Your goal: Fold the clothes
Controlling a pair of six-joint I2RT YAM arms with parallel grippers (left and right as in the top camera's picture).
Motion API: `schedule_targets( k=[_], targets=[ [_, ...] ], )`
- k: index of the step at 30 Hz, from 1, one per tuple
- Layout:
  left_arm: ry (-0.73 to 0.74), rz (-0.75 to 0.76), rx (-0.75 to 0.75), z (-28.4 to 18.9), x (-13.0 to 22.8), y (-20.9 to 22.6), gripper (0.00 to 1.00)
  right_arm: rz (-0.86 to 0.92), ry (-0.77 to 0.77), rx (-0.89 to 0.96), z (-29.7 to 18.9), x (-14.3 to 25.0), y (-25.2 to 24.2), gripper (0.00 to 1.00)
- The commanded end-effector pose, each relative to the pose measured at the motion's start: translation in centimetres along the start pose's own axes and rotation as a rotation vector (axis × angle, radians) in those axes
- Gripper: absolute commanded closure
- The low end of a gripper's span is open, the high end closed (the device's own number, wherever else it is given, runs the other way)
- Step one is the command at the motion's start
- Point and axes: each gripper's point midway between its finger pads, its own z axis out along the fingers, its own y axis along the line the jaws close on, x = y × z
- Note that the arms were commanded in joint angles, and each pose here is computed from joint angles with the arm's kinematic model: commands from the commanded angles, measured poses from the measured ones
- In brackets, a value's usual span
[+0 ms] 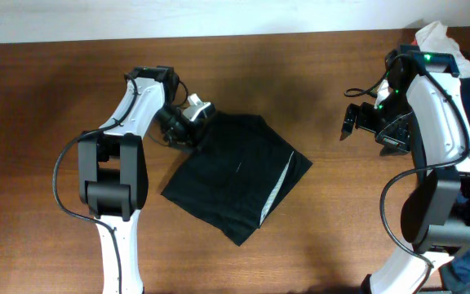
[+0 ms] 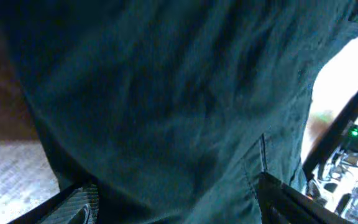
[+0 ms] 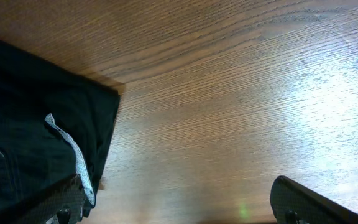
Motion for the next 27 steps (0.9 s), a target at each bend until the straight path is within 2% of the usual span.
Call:
schedule_targets(
  k=[1, 4, 7, 11, 14, 15, 17, 19, 20, 22, 25, 27],
  targets=[
    [0.042, -0.02, -0.155, 0.1, 0.6, 3.1, 0.2, 0.001, -0.024, 0.002, -0.9, 0.0, -0.1, 0.01],
    [0.005, -0.054, -0.154, -1.0, 0.6, 4.7, 0.2, 0.002, -0.016, 0.004, -0.9, 0.2, -0.1, 0.01],
    [-0.044, -0.084, -0.072, -1.6, 0.4, 4.5, 0.2, 0.002, -0.017, 0.004, -0.9, 0.1, -0.1, 0.01],
    [-0.012, -0.077, 0.06, 1.0, 1.5, 2.1, 0.21, 0.002, -0.018, 0.004, -0.9, 0.1, -0.1, 0.01],
    [0.01, -0.067, 0.095, 2.3, 1.8, 0.9, 0.22, 0.001, -0.019, 0.004, -0.9, 0.1, -0.1, 0.01],
    [0.007, -0.056, 0.089, 2.5, 1.6, 0.8, 0.3, 0.001, -0.019, 0.003, -0.9, 0.1, -0.1, 0.02],
    [-0.002, -0.057, 0.04, 2.5, 1.3, 1.8, 0.56, 0.001, -0.018, 0.004, -0.9, 0.1, -0.1, 0.01],
    [-0.016, -0.162, -0.113, 2.2, 0.9, 5.0, 0.8, 0.002, -0.017, 0.004, -0.9, 0.1, -0.1, 0.01],
    [-0.033, -0.243, -0.21, 1.7, 0.7, 7.0, 0.89, 0.001, -0.017, 0.004, -0.9, 0.1, -0.1, 0.01],
    [-0.105, -0.421, -0.377, -0.2, 0.6, 11.3, 0.99, 0.001, -0.017, 0.004, -0.9, 0.1, -0.1, 0.01],
    [-0.227, -0.618, -0.453, -3.5, 1.2, 16.4, 0.99, 0.002, -0.012, 0.005, -0.9, 0.2, -0.1, 0.01],
    [-0.343, -0.854, -0.481, -6.8, 3.3, 21.1, 0.99, 0.004, -0.004, 0.007, -0.9, 0.4, -0.2, 0.01]
  ],
)
